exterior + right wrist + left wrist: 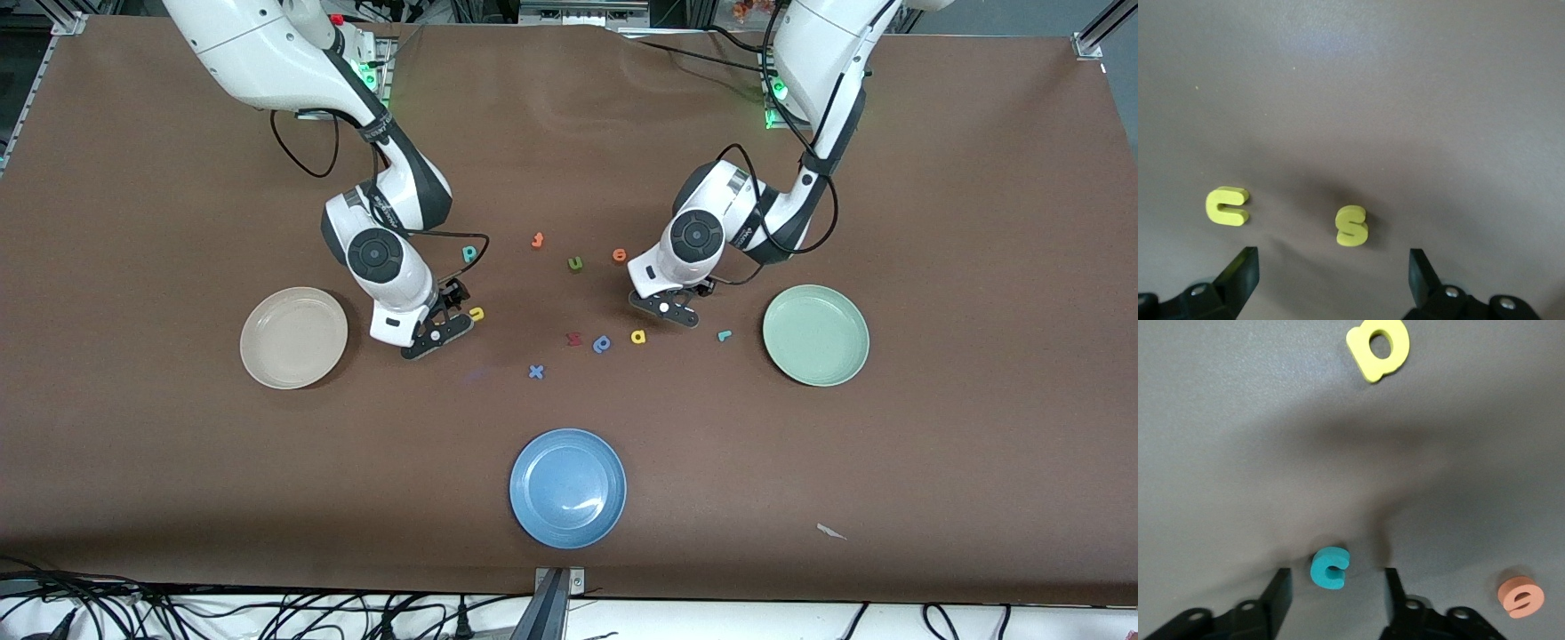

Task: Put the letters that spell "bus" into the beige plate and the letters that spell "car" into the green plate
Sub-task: 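Grasp the c with the left gripper while the right gripper grasps the s, then place the c on the green plate while the right gripper places the s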

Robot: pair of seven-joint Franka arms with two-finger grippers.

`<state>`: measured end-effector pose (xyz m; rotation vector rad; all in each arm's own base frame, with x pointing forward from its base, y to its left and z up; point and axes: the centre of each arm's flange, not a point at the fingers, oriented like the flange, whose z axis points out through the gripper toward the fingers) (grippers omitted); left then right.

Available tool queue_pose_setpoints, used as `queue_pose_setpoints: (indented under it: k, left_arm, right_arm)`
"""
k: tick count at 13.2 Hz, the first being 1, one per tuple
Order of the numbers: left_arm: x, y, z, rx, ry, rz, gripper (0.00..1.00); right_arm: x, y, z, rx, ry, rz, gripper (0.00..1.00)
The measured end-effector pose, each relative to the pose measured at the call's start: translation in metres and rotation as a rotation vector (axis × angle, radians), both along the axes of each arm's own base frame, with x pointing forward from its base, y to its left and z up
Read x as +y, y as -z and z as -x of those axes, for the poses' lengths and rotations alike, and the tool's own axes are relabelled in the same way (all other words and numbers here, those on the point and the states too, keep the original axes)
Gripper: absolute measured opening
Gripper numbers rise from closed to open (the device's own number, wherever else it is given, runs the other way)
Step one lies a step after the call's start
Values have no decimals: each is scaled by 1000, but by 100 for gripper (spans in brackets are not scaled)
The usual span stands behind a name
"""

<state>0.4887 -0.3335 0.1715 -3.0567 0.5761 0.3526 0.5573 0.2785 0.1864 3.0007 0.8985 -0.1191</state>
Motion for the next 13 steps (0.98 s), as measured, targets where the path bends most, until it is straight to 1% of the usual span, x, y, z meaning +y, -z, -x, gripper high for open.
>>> queue_pose_setpoints:
  k: [1,2,3,4,5,6,7,8,9,10,11,12,13]
  left_arm:
    - [0,0,0,0,0,0,62]
    - [0,0,0,1,0,-1,59]
    - [1,1,1,2,0,-2,59]
    - [1,2,1,3,1,-3,56]
    - [1,2,1,2,3,-3,52]
    - [1,2,1,0,4,-2,40]
    - [1,1,1,-2,5,-2,31]
    - [1,1,0,-3,5,-2,31]
    - [2,1,0,-5,4,-2,24]
    - [2,-2,-2,-10,3,0,24]
    - [2,-6,-6,-17,0,3,23]
    - [3,-14,-9,-19,-3,1,23]
    - [5,-27,-16,-12,-6,-9,23]
  right_arm:
    - [-3,4,-1,-1,-19,-3,100]
    - [-6,6,-3,0,-24,-3,98]
    - [-9,7,-4,0,-29,-3,96]
    - [-10,8,-5,0,-31,-4,96]
    - [-10,9,-5,0,-31,-4,90]
    - [-10,11,-4,0,-32,-5,88]
    - [-9,12,-4,0,-33,-6,81]
    - [-8,12,-3,0,-35,-7,81]
    - [-7,12,-3,-1,-36,-7,72]
    - [-6,12,-3,-2,-37,-8,67]
    - [-6,11,-4,-4,-37,-9,67]
    - [-6,11,-4,-6,-37,-10,62]
    - [-6,10,-5,-9,-37,-11,61]
